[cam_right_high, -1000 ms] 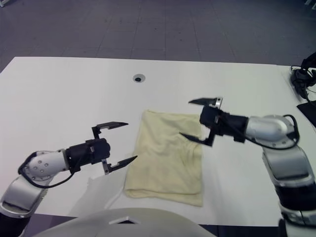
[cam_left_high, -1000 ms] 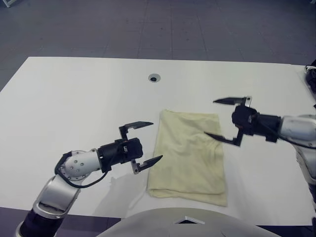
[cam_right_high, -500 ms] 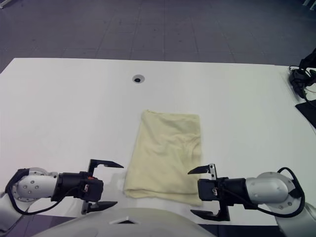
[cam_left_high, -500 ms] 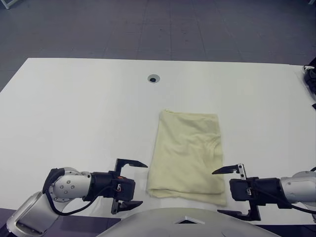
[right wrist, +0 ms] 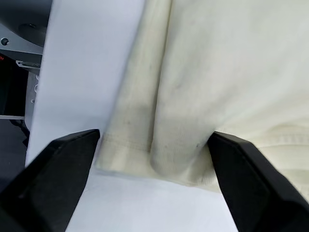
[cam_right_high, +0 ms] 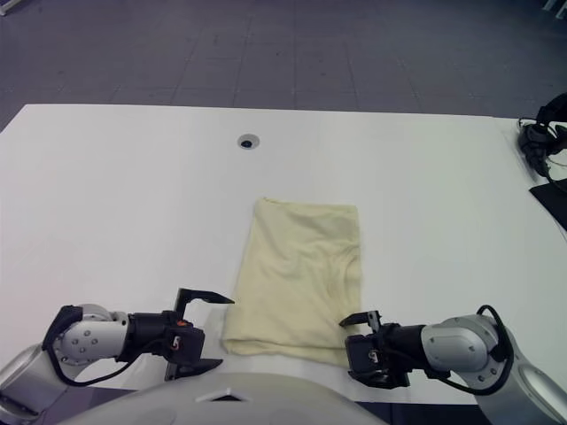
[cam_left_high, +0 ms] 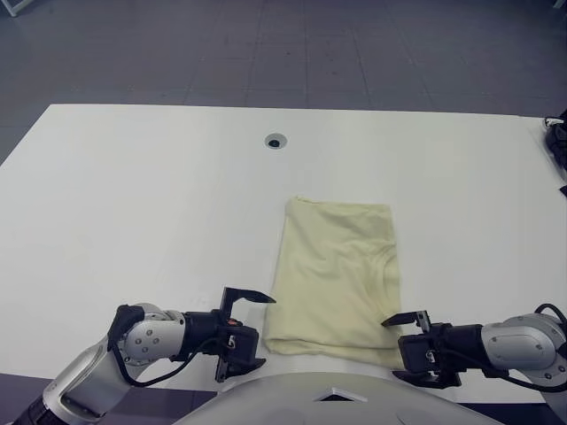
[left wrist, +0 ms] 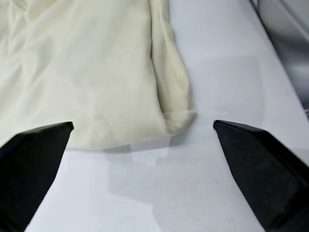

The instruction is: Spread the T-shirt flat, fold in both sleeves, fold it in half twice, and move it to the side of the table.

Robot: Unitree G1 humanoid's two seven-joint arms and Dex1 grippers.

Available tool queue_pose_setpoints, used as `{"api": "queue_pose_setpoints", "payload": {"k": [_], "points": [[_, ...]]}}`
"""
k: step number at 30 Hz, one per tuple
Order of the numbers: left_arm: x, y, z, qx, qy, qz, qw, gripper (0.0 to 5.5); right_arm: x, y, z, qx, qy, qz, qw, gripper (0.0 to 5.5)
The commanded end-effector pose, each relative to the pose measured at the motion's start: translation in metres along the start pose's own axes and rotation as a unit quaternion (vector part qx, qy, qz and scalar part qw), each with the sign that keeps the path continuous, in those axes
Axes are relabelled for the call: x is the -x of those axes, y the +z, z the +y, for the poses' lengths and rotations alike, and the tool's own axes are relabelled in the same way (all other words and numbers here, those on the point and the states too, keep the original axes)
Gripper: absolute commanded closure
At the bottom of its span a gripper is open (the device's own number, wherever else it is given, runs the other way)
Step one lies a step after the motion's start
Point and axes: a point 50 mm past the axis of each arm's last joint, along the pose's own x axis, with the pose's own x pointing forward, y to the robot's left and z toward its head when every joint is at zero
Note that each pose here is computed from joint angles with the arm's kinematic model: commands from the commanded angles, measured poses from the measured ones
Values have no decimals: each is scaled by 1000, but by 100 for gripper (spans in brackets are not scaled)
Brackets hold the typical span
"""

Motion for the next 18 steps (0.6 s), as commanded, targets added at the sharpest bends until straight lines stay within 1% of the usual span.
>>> {"api": "queue_pose_setpoints", "payload": {"k": [1,3,8,14,18], "points": [[-2,-1,0,-5,2,7,1000,10,-1,-7,-1,1,-4,31,1000,226],[-3,1,0,-6,6,3,1000,10,-1,-7,-2,5,-5,31,999,260],[-5,10,1,0,13,-41,999,10,-1,-7,-2,3,-9,25,1000,348],[-10,5,0,-10,11,-30,999,10,-2,-6,-3,2,-14,19,1000,450],[-12,5,-1,-15,4,-32,999,10,-2,-6,-3,0,-16,16,1000,509]]}}
